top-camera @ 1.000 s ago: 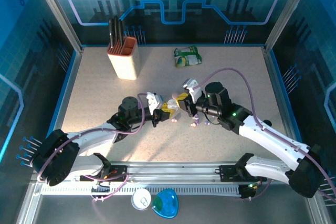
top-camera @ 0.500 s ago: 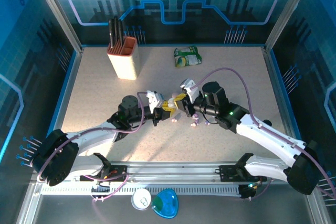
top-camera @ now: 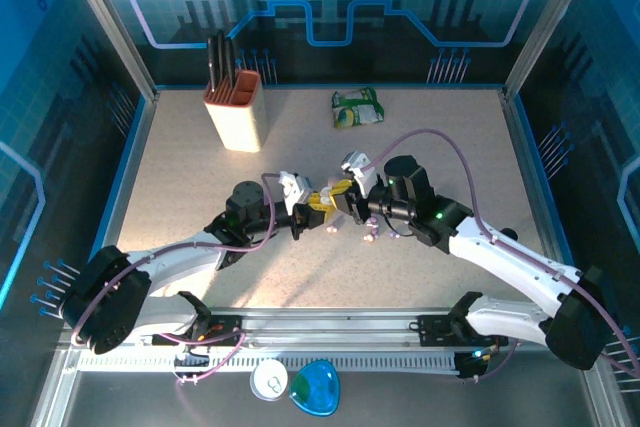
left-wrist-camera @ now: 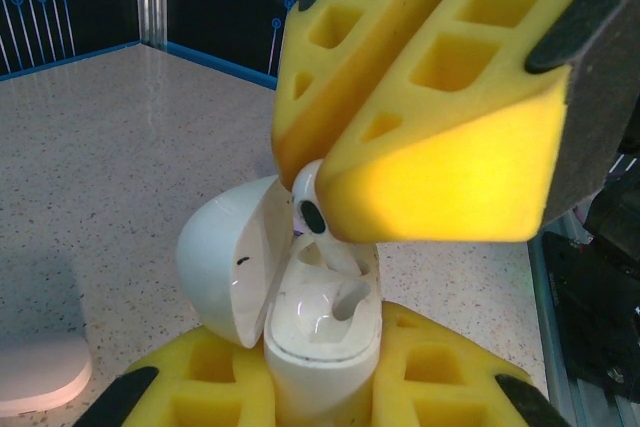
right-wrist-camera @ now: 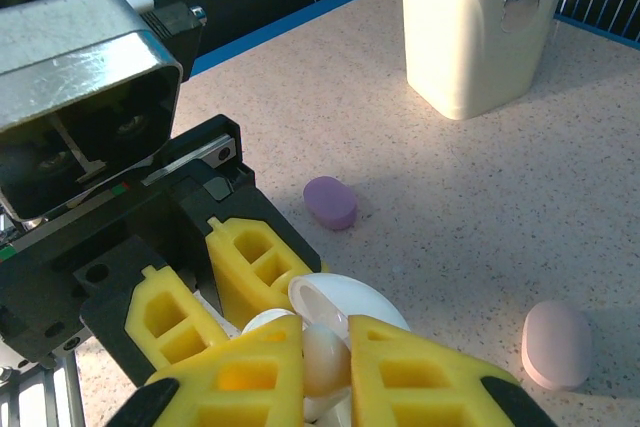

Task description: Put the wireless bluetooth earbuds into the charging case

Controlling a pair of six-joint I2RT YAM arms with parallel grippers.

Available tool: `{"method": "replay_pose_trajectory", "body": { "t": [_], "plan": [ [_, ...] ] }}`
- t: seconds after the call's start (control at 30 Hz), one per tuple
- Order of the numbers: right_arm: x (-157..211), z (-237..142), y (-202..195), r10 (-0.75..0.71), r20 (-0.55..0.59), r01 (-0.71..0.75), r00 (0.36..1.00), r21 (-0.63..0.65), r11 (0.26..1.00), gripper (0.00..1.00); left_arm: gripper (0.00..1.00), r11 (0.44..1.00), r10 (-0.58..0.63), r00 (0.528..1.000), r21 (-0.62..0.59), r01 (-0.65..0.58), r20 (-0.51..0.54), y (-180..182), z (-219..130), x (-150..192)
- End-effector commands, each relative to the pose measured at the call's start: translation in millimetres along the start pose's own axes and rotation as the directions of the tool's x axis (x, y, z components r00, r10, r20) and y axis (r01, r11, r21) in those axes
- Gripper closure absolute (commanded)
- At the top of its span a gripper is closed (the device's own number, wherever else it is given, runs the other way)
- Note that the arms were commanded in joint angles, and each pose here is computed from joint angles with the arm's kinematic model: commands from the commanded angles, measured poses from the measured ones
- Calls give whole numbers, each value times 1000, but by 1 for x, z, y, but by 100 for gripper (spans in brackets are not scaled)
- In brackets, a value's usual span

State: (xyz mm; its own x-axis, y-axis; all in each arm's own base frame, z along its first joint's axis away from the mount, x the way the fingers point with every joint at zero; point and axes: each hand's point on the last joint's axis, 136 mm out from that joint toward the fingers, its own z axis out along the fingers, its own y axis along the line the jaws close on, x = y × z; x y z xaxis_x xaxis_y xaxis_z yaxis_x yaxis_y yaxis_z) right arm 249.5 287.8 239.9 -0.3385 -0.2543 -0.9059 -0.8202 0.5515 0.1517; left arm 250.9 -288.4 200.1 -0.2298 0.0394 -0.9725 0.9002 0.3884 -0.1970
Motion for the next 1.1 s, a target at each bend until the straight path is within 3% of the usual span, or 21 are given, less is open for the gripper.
{"method": "replay_pose_trajectory", "body": {
  "t": [0.0,0.4,0.87,0.97,1.07],
  "plan": [
    [10,3,14,-17,-34,15,999,-60,998,81,100,1000,13,999,13,-14,53,-3,5,-22],
    [13,2,18,-82,-77,76,994,-80,994,79,100,1000,6,997,20,-8,71,-5,4,-28],
    [2,-2,21,-72,-36,69,997,-85,994,76,100,1000,8,998,16,-9,58,-4,4,-22],
    [-6,-4,22,-57,-6,56,998,-83,995,59,100,1000,8,998,15,-9,54,-3,4,-19],
    [-13,-8,17,-29,24,31,999,-55,998,49,100,1000,12,998,13,-13,56,-3,4,-18]
  ]
}}
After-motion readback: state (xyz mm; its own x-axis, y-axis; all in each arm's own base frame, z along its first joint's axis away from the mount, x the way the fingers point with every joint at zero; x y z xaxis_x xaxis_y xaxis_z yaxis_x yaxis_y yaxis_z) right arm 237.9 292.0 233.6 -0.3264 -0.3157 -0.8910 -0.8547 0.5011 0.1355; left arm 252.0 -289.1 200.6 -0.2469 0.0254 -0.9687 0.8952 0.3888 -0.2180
